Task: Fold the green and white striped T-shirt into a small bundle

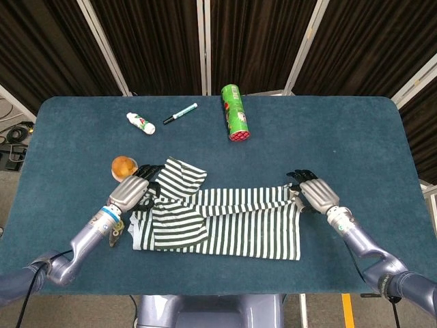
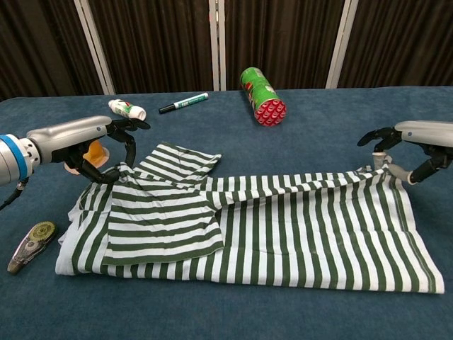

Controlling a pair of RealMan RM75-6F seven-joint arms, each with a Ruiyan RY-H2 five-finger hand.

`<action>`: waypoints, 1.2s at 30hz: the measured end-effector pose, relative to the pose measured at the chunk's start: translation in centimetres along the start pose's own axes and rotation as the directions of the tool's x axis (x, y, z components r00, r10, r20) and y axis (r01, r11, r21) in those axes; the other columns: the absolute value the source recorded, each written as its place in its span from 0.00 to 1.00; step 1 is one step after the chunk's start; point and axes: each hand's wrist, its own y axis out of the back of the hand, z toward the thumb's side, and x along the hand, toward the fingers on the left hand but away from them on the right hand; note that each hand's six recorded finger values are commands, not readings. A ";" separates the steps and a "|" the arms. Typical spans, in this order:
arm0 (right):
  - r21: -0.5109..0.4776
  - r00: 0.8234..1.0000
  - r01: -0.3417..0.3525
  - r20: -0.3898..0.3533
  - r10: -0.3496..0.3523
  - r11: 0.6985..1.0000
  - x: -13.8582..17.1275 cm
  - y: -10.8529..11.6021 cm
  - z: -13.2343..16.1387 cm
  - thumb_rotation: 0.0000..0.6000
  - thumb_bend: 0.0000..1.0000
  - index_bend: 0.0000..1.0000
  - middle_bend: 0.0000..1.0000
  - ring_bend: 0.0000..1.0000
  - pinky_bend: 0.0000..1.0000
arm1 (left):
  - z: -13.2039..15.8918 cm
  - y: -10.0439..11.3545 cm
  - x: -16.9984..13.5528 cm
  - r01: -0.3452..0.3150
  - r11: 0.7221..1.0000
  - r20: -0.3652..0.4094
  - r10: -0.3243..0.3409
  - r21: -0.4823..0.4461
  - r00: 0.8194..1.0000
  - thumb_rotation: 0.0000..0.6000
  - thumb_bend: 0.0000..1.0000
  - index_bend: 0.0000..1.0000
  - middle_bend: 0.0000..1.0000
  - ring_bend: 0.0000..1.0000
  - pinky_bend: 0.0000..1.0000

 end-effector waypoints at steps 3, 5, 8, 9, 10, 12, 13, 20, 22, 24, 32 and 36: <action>0.004 1.000 0.001 0.017 -0.001 1.000 -0.9 0.1 -0.3 1.00 0.54 0.73 0.10 0.00 0.00 | 0.0 -0.2 0.5 -0.002 1.000 -0.005 0.002 -0.022 1.000 1.00 0.55 0.78 0.00 0.00 0.00; 0.007 1.000 0.002 0.028 -0.002 1.000 -1.4 0.1 -0.5 1.00 0.54 0.73 0.10 0.00 0.00 | -0.1 -0.4 0.8 -0.002 1.000 -0.009 0.002 -0.025 1.000 1.00 0.55 0.78 0.00 0.00 0.00; 0.008 0.999 0.002 0.041 -0.002 1.000 -2.0 0.1 -0.6 1.00 0.54 0.73 0.10 0.00 0.00 | -0.3 -0.4 1.1 -0.003 1.000 -0.015 0.003 -0.021 1.000 1.00 0.55 0.78 0.00 0.00 0.00; 0.008 0.999 0.002 0.044 -0.002 1.000 -2.1 0.1 -0.7 1.00 0.54 0.73 0.10 0.00 0.00 | -0.4 -0.4 1.2 -0.003 1.000 -0.018 0.003 -0.018 1.000 1.00 0.55 0.78 0.00 0.00 0.00; 0.008 0.999 0.001 0.047 -0.002 1.000 -2.3 0.1 -0.8 1.00 0.54 0.73 0.10 0.00 0.00 | -0.5 -0.4 1.3 -0.002 1.000 -0.021 0.002 -0.015 1.000 1.00 0.55 0.78 0.00 0.00 0.00; 0.007 0.998 0.001 0.055 -0.001 1.000 -2.5 0.1 -0.9 1.00 0.54 0.73 0.10 0.00 0.00 | -0.8 -0.4 1.4 0.000 1.000 -0.030 0.000 -0.010 1.000 1.00 0.55 0.78 0.00 0.00 0.00; 0.006 0.998 0.001 0.059 -0.001 1.000 -2.7 0.1 -1.0 1.00 0.54 0.73 0.10 0.00 0.00 | -0.9 -0.4 1.5 0.000 1.000 -0.034 0.000 -0.008 0.999 1.00 0.55 0.78 0.00 0.00 0.00; 0.011 0.996 -0.001 0.085 0.000 1.000 -3.4 0.0 -1.5 1.00 0.54 0.72 0.10 0.00 0.00 | -1.6 -0.6 1.8 -0.005 1.000 -0.053 0.005 -0.013 0.999 1.00 0.55 0.78 0.00 0.00 0.00; 0.012 0.996 -0.002 0.087 0.000 1.000 -3.5 0.0 -1.5 1.00 0.53 0.71 0.09 0.00 0.00 | -1.8 -0.8 1.8 -0.005 1.000 -0.057 0.004 -0.015 0.998 1.00 0.55 0.78 0.00 0.00 0.00; 0.014 0.996 -0.006 0.090 0.005 1.000 -3.6 -0.2 -1.5 1.00 0.49 0.64 0.08 0.00 0.00 | -2.0 -0.9 1.9 -0.004 1.000 -0.062 0.002 -0.022 0.998 1.00 0.55 0.78 0.00 0.00 0.00; 0.002 0.995 -0.014 0.096 0.014 1.000 -4.1 -0.6 -1.5 1.00 0.06 0.02 0.00 0.00 0.00 | -2.1 -1.4 2.4 0.000 1.000 -0.064 -0.002 -0.025 0.998 1.00 0.55 0.77 0.00 0.00 0.00; -0.012 0.996 0.002 0.085 -0.001 1.000 -3.9 -0.1 -1.4 1.00 0.06 0.00 0.00 0.00 0.00 | -2.2 -1.3 2.5 -0.003 1.000 -0.067 0.002 -0.021 0.998 1.00 0.53 0.62 0.00 0.00 0.00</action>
